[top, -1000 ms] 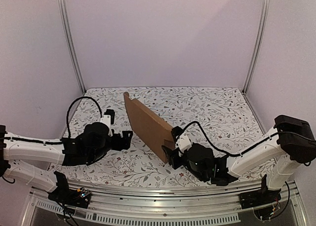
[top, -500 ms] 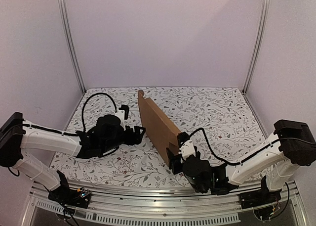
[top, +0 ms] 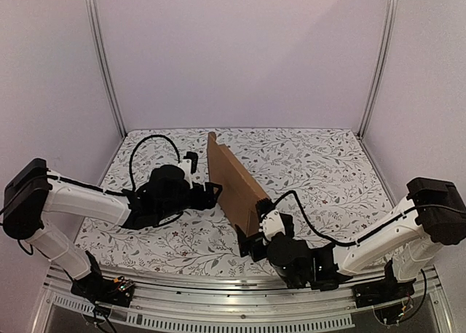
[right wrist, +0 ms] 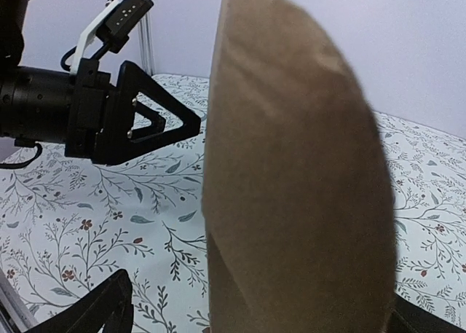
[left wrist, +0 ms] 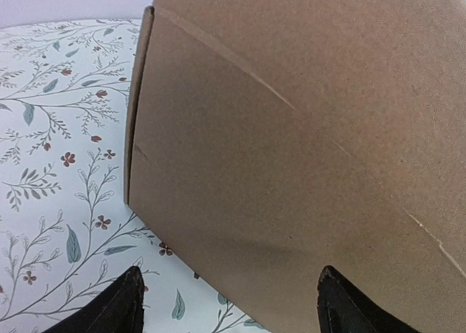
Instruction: Fold the paper box
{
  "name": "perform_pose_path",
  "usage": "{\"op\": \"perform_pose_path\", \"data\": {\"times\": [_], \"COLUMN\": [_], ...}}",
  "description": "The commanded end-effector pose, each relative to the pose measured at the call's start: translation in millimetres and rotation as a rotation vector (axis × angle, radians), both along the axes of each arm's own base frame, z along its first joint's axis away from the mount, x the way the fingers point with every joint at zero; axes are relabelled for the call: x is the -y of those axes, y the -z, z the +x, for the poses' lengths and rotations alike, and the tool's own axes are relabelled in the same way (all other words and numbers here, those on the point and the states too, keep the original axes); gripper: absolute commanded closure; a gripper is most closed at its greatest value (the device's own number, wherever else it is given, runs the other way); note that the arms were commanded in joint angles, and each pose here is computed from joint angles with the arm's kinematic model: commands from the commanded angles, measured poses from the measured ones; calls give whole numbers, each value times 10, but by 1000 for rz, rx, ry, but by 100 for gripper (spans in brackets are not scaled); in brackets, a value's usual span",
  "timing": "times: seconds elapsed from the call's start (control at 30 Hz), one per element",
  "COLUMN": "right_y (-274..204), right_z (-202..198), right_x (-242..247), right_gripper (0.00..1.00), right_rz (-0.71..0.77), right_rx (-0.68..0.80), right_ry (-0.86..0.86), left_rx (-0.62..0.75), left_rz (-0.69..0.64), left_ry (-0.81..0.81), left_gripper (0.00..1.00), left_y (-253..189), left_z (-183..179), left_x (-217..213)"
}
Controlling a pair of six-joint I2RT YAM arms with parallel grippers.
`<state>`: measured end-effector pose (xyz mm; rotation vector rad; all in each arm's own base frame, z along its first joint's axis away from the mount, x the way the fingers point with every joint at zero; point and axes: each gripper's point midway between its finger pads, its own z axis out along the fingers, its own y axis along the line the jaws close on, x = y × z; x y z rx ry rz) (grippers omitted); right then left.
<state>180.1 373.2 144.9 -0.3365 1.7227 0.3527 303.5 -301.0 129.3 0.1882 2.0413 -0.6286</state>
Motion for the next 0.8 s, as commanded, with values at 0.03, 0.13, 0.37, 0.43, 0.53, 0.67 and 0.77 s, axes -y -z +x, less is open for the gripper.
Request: {"op": "perform_pose_path", "data": {"times": [0.03,0.13,0.37,0.43,0.53,0.67,0.77], "right_y": [-159,-290,-935,-1207,-1577,-1691,-1409], "right_z": [-225,-319,-471,-462,-393,-107,211], "right_x": [-61,37,338,490,763,1013,1116], "right_gripper": [1,1,1,1,1,1,1], "right_rz": [-87,-108,-144,-113,-78,-162,-185], "right_rx": [-5,-14,-59,-43,0,-13,-129], "right_ry": [-107,-126,-238,-231,-176,-87,-47], "left_rx": [6,2,-4,-5,-7,-19,-25], "left_rz": [-26,-31,-39,-36,-30,-12,8], "left_ry": [-13,-15,-16,-16,-22,-28,-27], "left_gripper": [20,20,21,21,21,23,24], "left_y": [-38,-23,-13,-1,17,31,31], "left_z": [92,85,64,57,46,38,33], "left_x": [2,-6,-26,-38,-66,-94,-110]}}
